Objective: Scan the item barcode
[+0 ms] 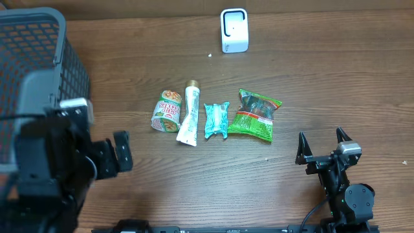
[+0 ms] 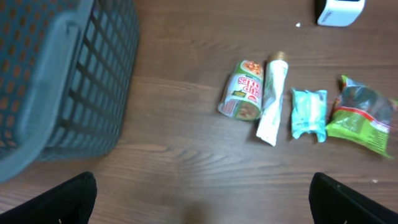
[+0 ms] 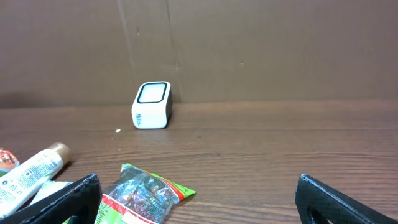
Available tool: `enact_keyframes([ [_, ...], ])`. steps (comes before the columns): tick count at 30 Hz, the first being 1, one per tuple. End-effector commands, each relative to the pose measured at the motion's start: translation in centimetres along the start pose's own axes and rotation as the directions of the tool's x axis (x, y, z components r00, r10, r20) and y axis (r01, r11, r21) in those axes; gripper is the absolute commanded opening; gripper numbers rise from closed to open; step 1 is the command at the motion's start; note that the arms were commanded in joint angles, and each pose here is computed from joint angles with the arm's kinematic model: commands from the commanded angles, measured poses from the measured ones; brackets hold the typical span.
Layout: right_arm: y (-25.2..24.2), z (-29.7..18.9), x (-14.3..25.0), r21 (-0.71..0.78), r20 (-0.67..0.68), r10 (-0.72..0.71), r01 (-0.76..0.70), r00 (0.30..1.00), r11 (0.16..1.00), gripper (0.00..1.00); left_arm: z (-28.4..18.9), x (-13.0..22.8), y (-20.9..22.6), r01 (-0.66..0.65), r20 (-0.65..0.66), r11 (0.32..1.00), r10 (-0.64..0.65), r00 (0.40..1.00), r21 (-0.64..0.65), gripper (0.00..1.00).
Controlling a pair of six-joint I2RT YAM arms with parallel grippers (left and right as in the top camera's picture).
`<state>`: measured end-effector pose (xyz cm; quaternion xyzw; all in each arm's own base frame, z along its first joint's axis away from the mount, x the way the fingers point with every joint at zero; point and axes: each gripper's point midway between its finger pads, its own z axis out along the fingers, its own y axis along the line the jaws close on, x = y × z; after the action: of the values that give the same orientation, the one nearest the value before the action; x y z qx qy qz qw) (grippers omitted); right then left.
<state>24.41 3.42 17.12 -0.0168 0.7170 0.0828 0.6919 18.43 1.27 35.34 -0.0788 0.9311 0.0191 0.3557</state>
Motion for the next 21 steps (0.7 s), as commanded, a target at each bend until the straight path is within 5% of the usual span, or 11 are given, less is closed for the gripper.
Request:
enact_keyframes([
  [1,-0.2,0.0,0.1,0.010,0.009,-0.004,0.004,1.000,1.000,1.00,0.6,2.4,0.8,0.040,0.057,0.999,-0.039,0.998,-0.013,1.00],
  [12,-0.2,0.0,0.1,0.010,0.009,-0.004,0.004,1.000,1.000,1.00,6.5,8.4,0.8,0.211,0.193,0.975,-0.220,0.956,0.066,1.00],
  [21,-0.2,0.0,0.1,0.010,0.009,-0.004,0.004,1.000,1.000,1.00,11.9,11.2,-1.3,0.213,0.108,0.966,-0.230,0.967,0.149,1.00],
])
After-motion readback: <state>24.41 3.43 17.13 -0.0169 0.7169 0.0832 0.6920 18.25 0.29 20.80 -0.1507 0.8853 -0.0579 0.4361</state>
